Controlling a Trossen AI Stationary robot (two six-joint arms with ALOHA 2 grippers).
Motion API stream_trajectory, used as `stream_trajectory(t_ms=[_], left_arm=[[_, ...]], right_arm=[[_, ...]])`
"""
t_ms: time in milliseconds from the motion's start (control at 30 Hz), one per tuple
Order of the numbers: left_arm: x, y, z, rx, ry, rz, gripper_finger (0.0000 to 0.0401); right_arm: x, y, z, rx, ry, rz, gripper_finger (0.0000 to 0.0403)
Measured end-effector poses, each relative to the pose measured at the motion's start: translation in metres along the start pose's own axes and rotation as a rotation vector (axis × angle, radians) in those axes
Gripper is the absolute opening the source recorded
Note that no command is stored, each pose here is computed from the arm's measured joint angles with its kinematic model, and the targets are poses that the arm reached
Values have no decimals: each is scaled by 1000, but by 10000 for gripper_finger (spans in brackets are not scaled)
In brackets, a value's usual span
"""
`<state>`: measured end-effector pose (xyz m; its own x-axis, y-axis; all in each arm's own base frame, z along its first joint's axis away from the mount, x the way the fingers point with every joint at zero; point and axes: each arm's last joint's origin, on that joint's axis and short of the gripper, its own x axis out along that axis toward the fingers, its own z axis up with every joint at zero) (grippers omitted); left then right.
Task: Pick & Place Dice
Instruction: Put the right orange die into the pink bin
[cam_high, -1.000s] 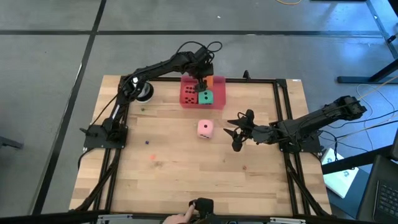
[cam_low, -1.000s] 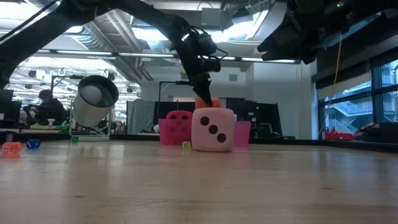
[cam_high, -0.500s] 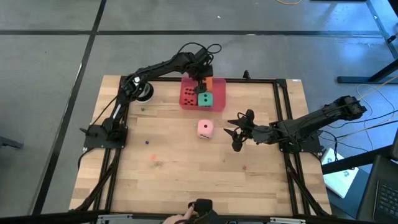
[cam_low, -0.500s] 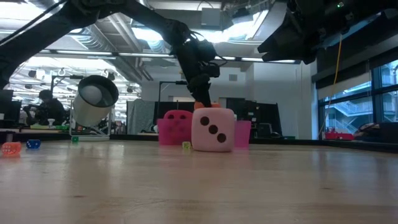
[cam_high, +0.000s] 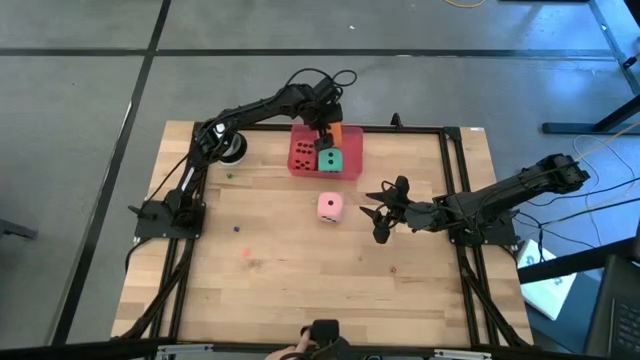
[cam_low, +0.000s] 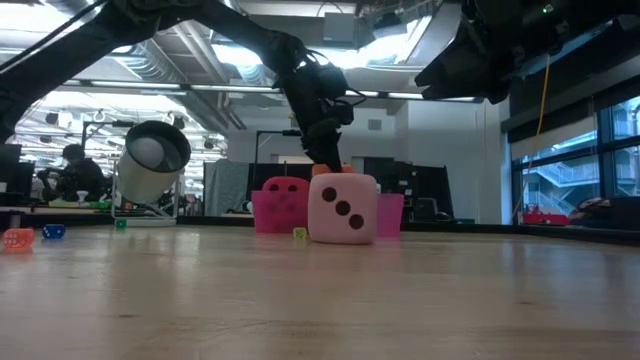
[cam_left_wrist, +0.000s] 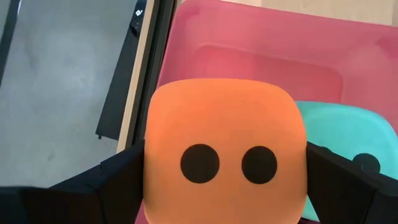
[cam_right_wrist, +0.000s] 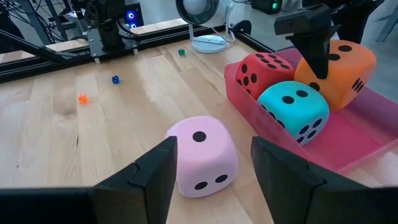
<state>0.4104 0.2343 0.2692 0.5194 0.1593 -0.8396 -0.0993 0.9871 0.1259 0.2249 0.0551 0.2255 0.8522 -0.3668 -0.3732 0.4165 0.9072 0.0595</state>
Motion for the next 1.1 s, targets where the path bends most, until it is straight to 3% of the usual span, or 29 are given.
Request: stream_trajectory(t_ms=[100,467,700,967,1100], left_arm=[[0,0,0,-19,-1,-1,356],[-1,-2,0,92,5,-11,364],[-1,1,-4,55,27,-11,396],[-2,0,-4,98,69,54,399],[-1,1,-1,51,46,72,400]], right_arm=[[0,0,0,-1,2,-1,206],[0,0,-1,-4,8,-3,206],[0,0,-1,-7,11,-5,206],[0,0,-1,-7,10,-5,206],[0,0,-1,-7,9,-7,206]])
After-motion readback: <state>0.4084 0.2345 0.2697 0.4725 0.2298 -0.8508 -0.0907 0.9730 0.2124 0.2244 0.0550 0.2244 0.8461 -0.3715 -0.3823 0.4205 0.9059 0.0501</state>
